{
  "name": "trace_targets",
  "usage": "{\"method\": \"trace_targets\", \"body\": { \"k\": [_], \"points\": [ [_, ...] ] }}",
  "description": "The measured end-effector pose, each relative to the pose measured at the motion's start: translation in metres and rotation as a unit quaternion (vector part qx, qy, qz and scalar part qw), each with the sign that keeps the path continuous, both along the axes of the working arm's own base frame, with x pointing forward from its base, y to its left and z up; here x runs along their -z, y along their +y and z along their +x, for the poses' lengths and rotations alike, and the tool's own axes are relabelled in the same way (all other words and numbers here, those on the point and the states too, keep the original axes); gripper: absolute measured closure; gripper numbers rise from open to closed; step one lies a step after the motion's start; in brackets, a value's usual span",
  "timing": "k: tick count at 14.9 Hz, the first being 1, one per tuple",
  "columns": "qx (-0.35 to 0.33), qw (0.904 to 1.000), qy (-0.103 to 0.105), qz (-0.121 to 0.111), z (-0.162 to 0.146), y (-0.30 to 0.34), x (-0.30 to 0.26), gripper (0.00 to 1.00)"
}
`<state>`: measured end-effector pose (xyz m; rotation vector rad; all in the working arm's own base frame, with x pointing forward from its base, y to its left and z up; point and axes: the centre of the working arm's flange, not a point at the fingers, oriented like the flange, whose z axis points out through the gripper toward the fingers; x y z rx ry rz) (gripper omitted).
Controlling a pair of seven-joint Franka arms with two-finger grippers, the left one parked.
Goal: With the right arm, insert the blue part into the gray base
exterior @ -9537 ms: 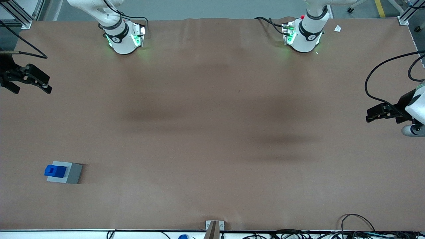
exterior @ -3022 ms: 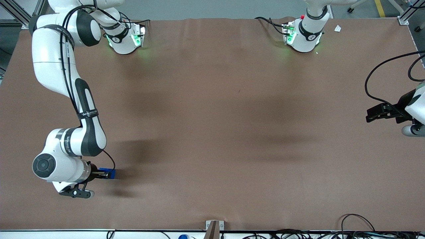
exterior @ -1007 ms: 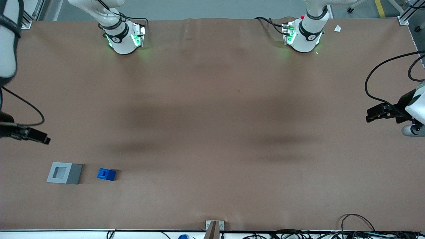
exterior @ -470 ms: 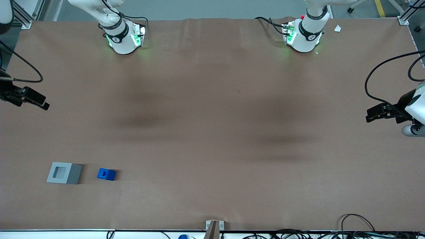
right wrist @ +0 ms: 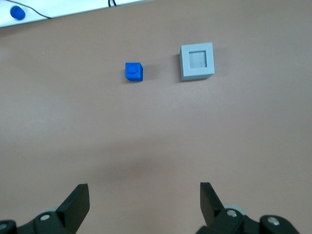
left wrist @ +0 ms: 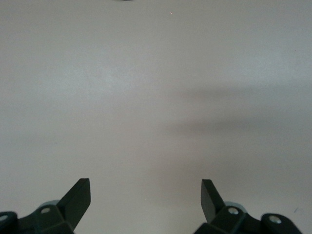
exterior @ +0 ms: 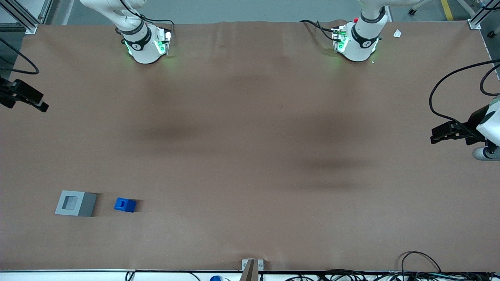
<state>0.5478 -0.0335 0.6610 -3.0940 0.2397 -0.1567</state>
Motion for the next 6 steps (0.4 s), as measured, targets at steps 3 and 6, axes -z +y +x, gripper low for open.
{"method": "trace_targets", "body": {
  "k": [3, 6],
  "points": [
    [0.0, 0.9998, -0.001, -0.018, -0.0006, -0.0035, -0.0037, 0.0],
    [0.0, 0.9998, 0.0, -0.02, 0.0002, -0.004, -0.0023, 0.0]
  ]
}}
